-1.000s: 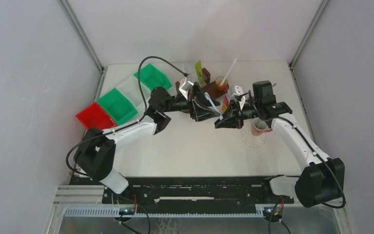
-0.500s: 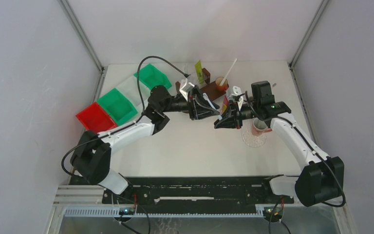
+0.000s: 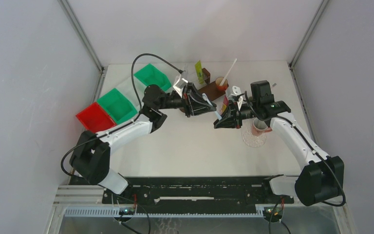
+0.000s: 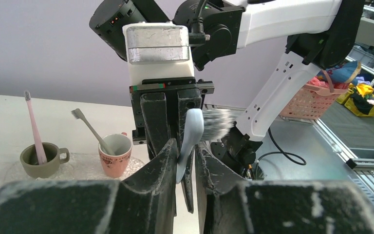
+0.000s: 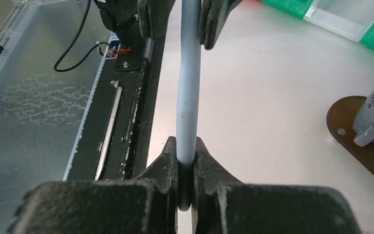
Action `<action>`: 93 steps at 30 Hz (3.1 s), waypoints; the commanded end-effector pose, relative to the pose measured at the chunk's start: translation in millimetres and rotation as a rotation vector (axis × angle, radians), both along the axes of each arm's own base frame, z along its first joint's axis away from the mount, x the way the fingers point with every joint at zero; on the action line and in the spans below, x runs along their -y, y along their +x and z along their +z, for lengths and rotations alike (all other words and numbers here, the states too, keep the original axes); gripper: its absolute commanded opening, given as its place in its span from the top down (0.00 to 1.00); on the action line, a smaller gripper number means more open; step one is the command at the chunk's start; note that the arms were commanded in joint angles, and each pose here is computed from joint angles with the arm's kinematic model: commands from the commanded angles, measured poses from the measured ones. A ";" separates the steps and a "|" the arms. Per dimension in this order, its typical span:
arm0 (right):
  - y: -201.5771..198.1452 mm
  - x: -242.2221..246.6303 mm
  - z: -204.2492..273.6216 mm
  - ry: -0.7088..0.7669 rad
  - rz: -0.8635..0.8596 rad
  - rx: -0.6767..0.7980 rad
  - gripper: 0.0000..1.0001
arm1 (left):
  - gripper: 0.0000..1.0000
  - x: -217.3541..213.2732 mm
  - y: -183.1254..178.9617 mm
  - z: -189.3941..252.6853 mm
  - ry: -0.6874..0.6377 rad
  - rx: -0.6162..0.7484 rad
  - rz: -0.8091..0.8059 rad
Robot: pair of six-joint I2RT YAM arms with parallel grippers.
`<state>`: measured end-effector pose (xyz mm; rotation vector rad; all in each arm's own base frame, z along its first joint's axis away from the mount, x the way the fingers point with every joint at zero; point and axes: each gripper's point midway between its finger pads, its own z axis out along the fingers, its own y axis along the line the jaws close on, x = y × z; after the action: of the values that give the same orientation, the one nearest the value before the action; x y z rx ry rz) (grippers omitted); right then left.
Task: Prepare toiletry sets of a toothbrush and toothpaste on the tray
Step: Place the toothbrush in the cup.
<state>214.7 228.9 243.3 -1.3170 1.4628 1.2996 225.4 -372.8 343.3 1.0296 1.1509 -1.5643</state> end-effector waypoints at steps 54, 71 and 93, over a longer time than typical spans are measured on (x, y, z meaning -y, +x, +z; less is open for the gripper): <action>36.6 14.9 7.1 -0.067 -0.161 0.081 0.27 | 1.00 -127.6 252.4 -50.8 0.215 -0.099 1.074; 37.2 16.8 8.9 -0.064 -0.167 0.086 0.27 | 1.00 -128.2 272.9 -115.6 0.376 -0.349 1.248; 39.8 20.5 9.0 -0.063 -0.180 0.083 0.26 | 0.70 -108.0 269.1 -128.7 0.447 -0.401 1.164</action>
<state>249.5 208.3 230.1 -1.2246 1.6108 1.1175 486.3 -256.3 175.3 0.1318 2.0247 -0.5185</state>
